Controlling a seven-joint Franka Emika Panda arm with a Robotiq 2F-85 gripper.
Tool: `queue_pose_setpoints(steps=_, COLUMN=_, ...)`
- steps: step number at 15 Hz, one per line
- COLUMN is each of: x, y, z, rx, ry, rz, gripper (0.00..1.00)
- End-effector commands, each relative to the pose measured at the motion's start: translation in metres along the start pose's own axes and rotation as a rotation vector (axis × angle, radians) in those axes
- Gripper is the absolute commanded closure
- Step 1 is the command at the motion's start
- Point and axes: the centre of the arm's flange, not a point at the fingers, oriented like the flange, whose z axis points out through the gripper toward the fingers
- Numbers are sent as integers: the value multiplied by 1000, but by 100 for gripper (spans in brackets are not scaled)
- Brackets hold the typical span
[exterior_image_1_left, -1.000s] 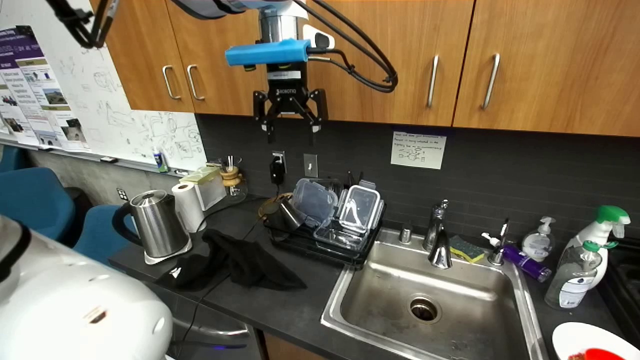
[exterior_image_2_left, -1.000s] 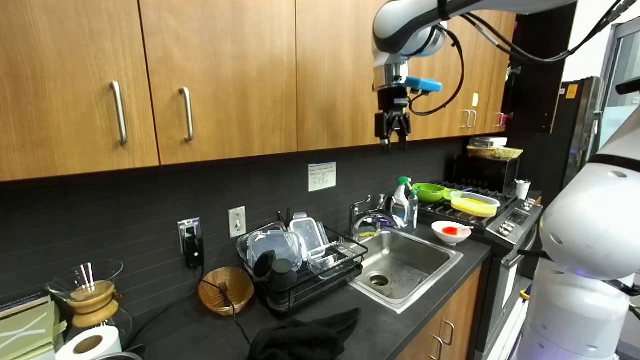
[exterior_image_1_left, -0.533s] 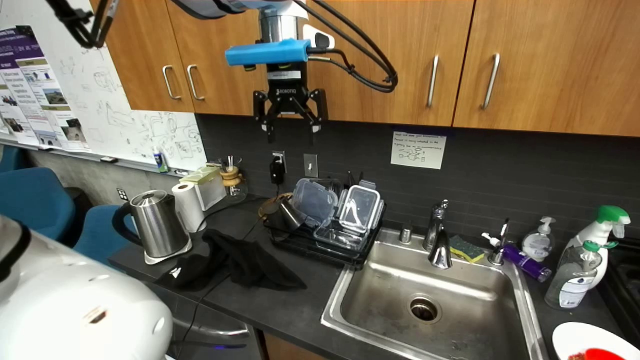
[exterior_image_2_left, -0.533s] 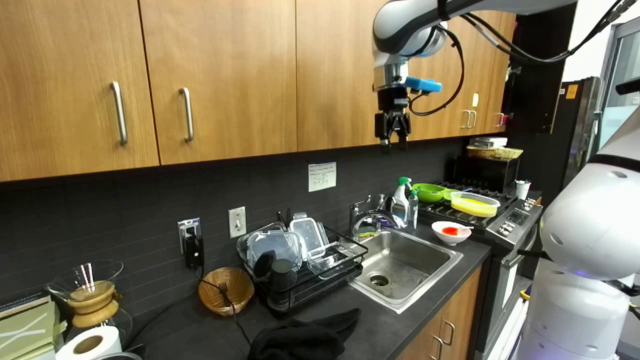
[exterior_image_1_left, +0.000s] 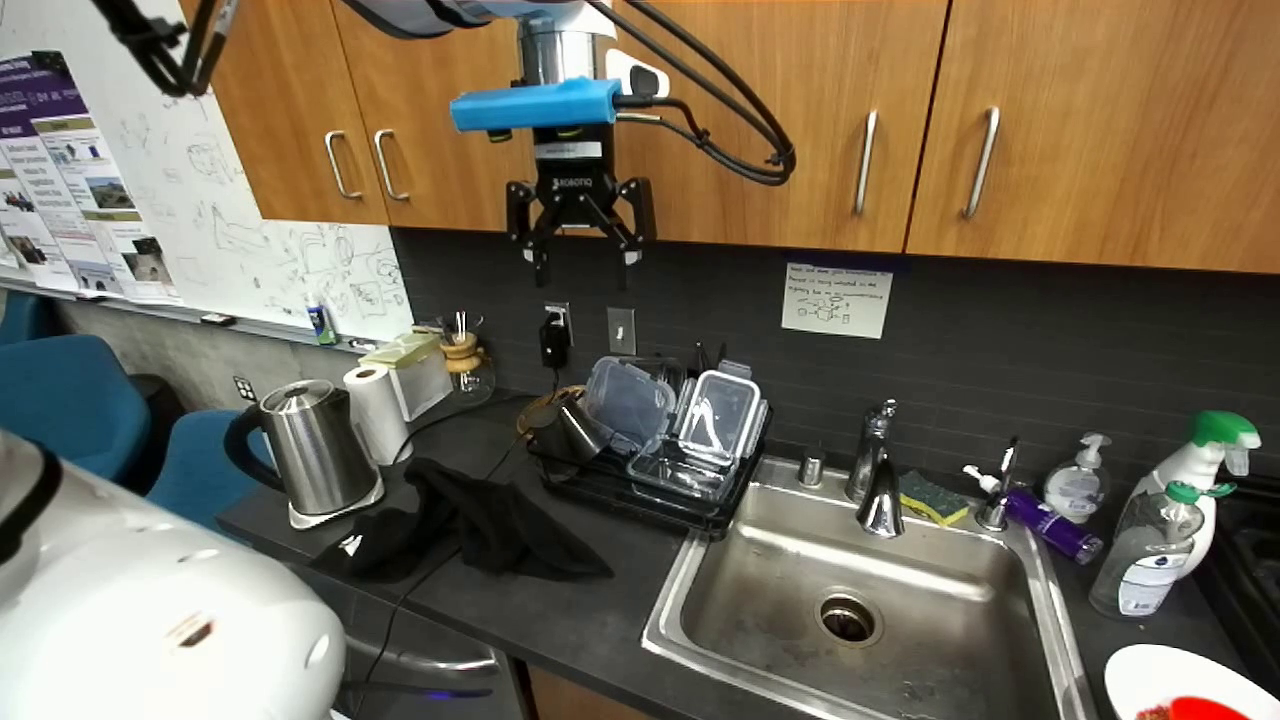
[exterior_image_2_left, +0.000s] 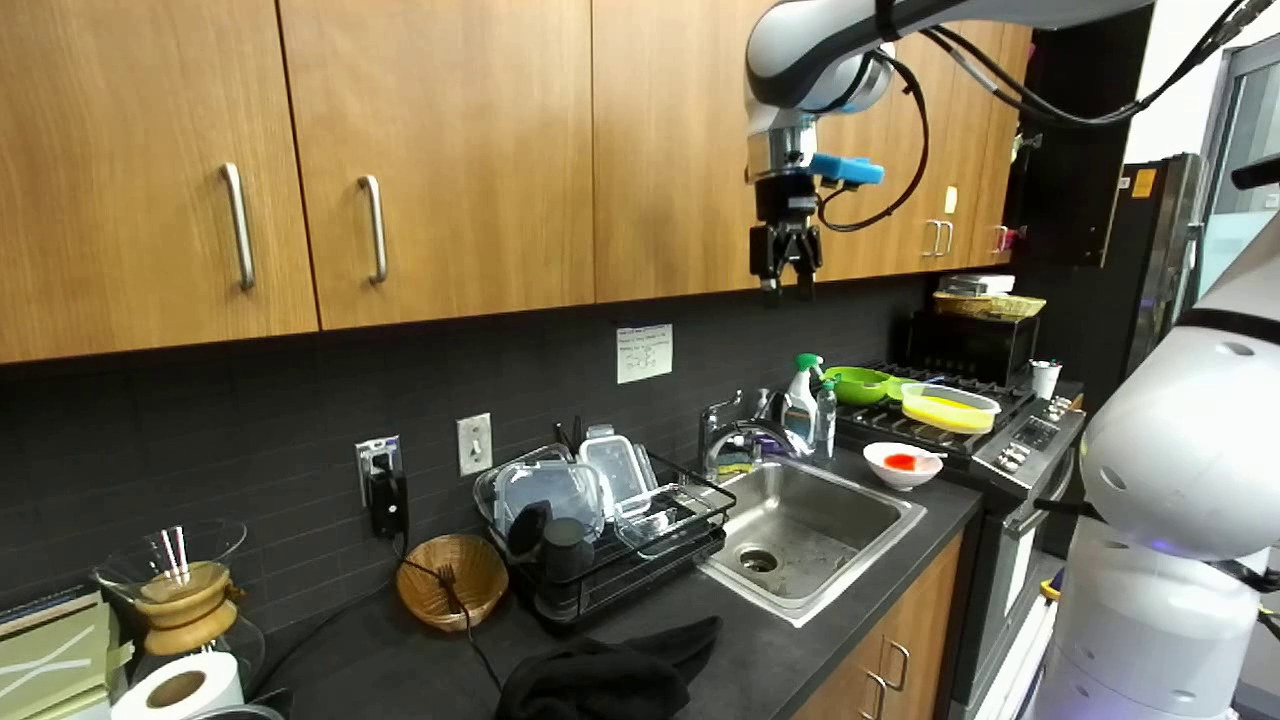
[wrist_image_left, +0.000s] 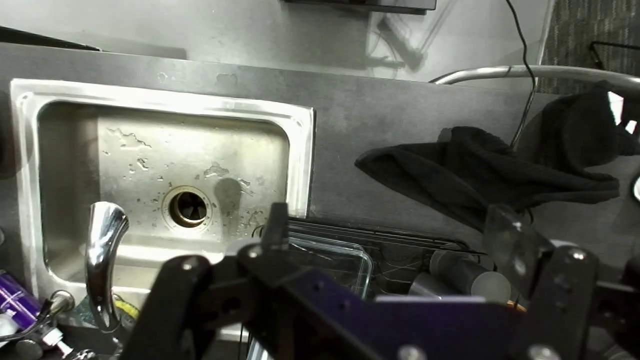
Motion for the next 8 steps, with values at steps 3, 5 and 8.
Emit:
queue_pose_setpoints(steps=3, x=0, y=0, z=0, rx=0, ry=0, rz=0, gripper=0)
queue_pose_setpoints(steps=5, x=0, y=0, z=0, rx=0, ry=0, rz=0, gripper=0)
queue_pose_setpoints(steps=8, x=0, y=0, z=0, rx=0, ry=0, rz=0, gripper=0)
